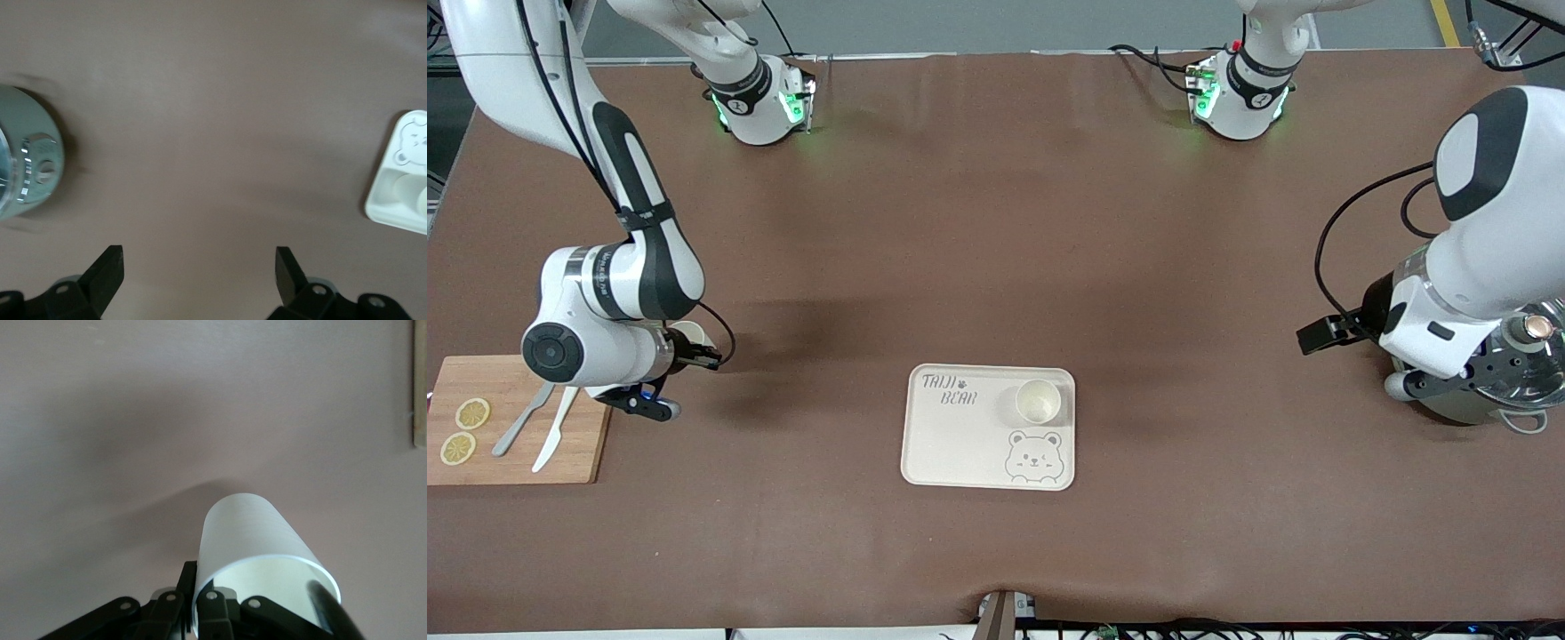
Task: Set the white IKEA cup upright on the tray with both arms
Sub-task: 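Carry the second white cup with the right gripper over the tray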
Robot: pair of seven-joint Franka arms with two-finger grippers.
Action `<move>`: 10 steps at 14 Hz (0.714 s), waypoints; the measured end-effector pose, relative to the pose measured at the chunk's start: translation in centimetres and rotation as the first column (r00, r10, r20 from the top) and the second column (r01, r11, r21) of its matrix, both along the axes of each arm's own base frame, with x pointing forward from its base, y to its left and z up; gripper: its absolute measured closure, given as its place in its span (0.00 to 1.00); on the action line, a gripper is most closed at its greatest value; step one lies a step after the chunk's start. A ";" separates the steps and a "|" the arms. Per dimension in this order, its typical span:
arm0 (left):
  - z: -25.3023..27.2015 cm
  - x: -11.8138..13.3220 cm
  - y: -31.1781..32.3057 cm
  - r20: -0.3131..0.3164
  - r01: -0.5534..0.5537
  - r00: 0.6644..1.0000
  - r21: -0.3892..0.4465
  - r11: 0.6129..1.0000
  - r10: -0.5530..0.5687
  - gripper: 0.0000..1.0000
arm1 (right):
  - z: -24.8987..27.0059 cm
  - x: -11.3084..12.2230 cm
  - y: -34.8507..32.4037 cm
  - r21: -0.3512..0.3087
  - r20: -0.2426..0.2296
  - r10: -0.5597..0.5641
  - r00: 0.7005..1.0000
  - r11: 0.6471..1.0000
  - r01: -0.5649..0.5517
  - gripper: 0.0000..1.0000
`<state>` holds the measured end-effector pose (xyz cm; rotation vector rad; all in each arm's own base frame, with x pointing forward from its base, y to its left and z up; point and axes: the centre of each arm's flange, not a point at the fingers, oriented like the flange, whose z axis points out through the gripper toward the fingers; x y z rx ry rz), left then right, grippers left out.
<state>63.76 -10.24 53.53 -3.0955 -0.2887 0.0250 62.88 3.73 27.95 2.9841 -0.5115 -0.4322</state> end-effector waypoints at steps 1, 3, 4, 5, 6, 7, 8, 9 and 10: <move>0.6 -0.5 -0.1 0.007 0.022 1.000 0.011 1.000 -0.023 0.00 | 1.1 0.4 1.9 0.007 0.010 -0.031 0.999 1.000 0.031 0.95; 2.0 -1.2 0.1 0.024 0.070 0.997 0.021 0.997 -0.070 0.00 | 2.8 0.8 6.8 0.056 0.031 -0.108 0.994 0.993 0.106 0.95; 2.7 -1.5 0.5 0.034 0.095 0.995 0.025 0.995 -0.095 0.00 | 3.5 0.8 9.2 0.068 0.039 -0.139 0.990 0.988 0.136 0.95; 3.3 -1.6 1.2 0.041 0.124 0.991 0.028 0.992 -0.125 0.00 | 4.1 0.8 11.3 0.071 0.048 -0.169 0.984 0.984 0.165 0.95; 3.9 -1.8 1.7 0.048 0.149 0.987 0.032 0.988 -0.150 0.00 | 4.6 0.9 13.1 0.081 0.052 -0.206 0.977 0.976 0.201 0.95; 4.4 -1.9 2.2 0.054 0.165 0.985 0.035 0.986 -0.166 0.00 | 4.8 1.1 14.9 0.101 0.047 -0.248 0.968 0.965 0.242 0.95; 4.8 -2.0 2.4 0.061 0.173 0.983 0.038 0.984 -0.175 0.00 | 4.8 1.3 16.5 0.123 0.037 -0.286 0.957 0.952 0.280 0.95; 5.3 -2.2 2.5 0.069 0.174 0.982 0.041 0.984 -0.176 0.00 | 4.7 1.5 18.1 0.137 0.027 -0.319 0.947 0.940 0.313 0.95; 5.8 -2.3 2.5 0.077 0.173 0.981 0.043 0.984 -0.176 0.00 | 4.4 1.8 19.7 0.141 0.019 -0.356 0.934 0.926 0.350 0.95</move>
